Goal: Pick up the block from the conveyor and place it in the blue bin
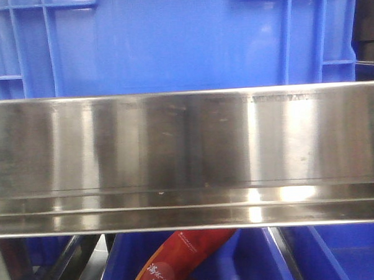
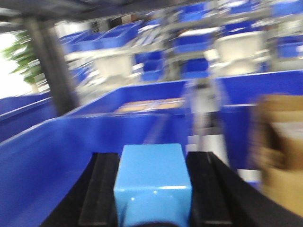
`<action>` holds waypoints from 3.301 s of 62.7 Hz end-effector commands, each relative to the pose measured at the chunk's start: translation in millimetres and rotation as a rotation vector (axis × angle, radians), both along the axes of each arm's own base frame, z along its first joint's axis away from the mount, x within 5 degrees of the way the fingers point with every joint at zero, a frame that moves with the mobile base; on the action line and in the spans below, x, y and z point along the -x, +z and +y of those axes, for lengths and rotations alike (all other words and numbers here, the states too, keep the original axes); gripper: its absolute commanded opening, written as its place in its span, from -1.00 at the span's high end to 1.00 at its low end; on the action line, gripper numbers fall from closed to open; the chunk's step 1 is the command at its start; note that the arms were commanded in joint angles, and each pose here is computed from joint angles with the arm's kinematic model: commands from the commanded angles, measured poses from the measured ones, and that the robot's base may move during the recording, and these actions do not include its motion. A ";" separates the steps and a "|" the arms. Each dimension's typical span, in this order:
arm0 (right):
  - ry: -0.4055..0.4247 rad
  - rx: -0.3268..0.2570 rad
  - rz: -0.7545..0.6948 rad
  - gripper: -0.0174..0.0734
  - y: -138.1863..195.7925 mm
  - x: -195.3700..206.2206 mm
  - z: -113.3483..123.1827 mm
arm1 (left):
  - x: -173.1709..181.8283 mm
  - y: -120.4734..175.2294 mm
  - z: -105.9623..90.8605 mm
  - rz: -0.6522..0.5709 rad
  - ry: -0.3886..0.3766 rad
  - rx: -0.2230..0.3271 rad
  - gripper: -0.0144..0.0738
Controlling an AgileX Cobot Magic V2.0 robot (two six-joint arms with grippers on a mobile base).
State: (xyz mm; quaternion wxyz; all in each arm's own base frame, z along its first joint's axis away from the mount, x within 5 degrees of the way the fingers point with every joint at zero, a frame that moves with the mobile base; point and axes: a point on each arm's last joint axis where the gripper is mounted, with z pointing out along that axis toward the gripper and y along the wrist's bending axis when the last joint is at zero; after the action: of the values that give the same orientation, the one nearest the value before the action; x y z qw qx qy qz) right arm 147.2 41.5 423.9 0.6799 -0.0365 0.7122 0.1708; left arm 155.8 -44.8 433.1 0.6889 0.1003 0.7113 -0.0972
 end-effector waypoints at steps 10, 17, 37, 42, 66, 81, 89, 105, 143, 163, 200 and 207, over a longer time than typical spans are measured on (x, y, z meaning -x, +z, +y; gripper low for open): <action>0.191 0.009 0.026 0.96 8.8 -45.5 55.0 | -31.9 8.6 -48.6 -0.079 -0.182 0.031 0.93; 0.250 0.026 0.066 0.96 0.6 -66.3 82.0 | -51.9 1.2 -68.8 -0.098 -0.220 0.047 0.93; 0.274 0.052 0.126 0.94 -17.5 -99.3 110.0 | -103.1 -11.6 -102.3 0.104 -0.238 0.043 0.93; 0.275 0.059 0.137 0.81 -20.6 -101.5 111.4 | -107.7 -15.4 -105.5 0.164 -0.241 0.026 0.92; 0.277 0.067 0.156 -0.40 -24.8 -104.1 113.1 | -107.8 -21.4 -106.5 0.237 -0.245 0.002 -0.33; 0.287 0.053 0.115 0.26 -3.6 -80.8 100.2 | -89.0 1.3 -95.6 0.161 -0.247 0.020 0.01; 0.277 0.032 0.045 0.97 12.5 -67.2 89.7 | -74.1 17.4 -85.5 0.087 -0.240 0.011 0.72; 0.132 0.017 0.001 0.97 28.5 -58.3 45.8 | -47.2 33.6 -57.5 0.025 -0.179 -0.048 0.92; -0.076 0.126 -0.108 0.97 -75.5 42.6 -17.8 | 47.4 -58.8 32.3 -0.011 0.164 0.075 0.92; -0.080 0.104 -0.194 0.97 -89.9 81.4 -26.2 | 88.8 -71.3 37.4 -0.118 0.172 0.095 0.92; -0.095 0.109 -0.222 0.97 -98.6 83.0 -27.5 | 98.2 -68.4 38.3 -0.161 0.171 0.102 0.92; -0.160 0.136 -0.195 0.97 -120.8 82.0 -31.8 | 98.2 -68.4 38.3 -0.161 0.171 0.102 0.92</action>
State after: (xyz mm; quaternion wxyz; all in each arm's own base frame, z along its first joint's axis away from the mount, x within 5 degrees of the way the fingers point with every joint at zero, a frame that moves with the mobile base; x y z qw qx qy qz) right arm 65.1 12.8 315.5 0.7507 -0.0483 0.6527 0.0897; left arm 58.9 -6.8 363.2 0.7470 0.0183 0.6619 -0.0599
